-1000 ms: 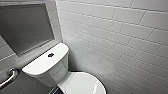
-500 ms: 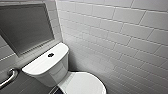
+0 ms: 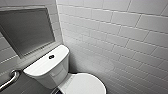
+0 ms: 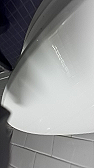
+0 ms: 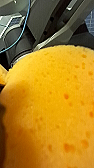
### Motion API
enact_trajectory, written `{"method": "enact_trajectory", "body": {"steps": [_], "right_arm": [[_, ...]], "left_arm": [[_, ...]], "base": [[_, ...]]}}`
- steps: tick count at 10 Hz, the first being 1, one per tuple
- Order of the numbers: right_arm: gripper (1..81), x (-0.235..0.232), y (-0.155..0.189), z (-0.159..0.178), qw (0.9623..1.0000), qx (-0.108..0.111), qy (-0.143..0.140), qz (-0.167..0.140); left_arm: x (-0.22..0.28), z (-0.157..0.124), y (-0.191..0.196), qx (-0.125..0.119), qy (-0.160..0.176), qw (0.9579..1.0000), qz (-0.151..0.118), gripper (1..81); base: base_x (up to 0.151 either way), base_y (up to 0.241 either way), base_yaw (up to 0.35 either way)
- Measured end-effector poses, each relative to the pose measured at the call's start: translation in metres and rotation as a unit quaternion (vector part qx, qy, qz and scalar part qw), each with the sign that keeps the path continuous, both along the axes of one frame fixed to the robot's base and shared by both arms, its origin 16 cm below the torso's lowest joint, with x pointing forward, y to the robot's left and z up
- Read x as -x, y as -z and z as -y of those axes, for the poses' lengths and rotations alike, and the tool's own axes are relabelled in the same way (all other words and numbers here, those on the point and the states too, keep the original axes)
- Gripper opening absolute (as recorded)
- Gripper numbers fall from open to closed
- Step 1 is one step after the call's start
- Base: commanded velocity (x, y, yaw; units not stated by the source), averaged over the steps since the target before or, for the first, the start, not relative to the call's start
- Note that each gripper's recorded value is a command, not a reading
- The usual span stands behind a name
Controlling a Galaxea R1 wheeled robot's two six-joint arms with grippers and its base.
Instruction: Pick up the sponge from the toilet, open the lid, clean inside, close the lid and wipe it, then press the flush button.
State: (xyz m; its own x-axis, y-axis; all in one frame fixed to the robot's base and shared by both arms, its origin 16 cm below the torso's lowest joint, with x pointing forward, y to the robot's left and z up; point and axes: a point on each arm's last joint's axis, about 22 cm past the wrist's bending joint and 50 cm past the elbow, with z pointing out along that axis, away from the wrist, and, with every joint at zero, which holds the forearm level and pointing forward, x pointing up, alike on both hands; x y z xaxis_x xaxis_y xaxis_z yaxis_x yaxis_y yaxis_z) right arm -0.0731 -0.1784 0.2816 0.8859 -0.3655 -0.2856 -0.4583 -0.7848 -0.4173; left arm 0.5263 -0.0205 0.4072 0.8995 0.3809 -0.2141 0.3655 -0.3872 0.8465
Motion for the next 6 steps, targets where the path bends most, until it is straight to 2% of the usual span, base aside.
{"method": "enact_trajectory", "body": {"steps": [3, 6], "right_arm": [[1.0, -0.002, -0.001, 0.001, 1.0, 0.0, 0.002, 0.003], [1.0, -0.003, -0.002, -0.001, 1.0, -0.002, 0.003, 0.003]], "left_arm": [[-0.007, -0.009, -0.006, 0.017, -0.044, 0.9973, -0.056, 81.1], [-0.011, -0.021, -0.03, 0.036, -0.077, 0.9943, -0.065, 81.1]], "base": [[0.0, 0.0, 0.0], [0.0, 0.0, 0.0]]}}
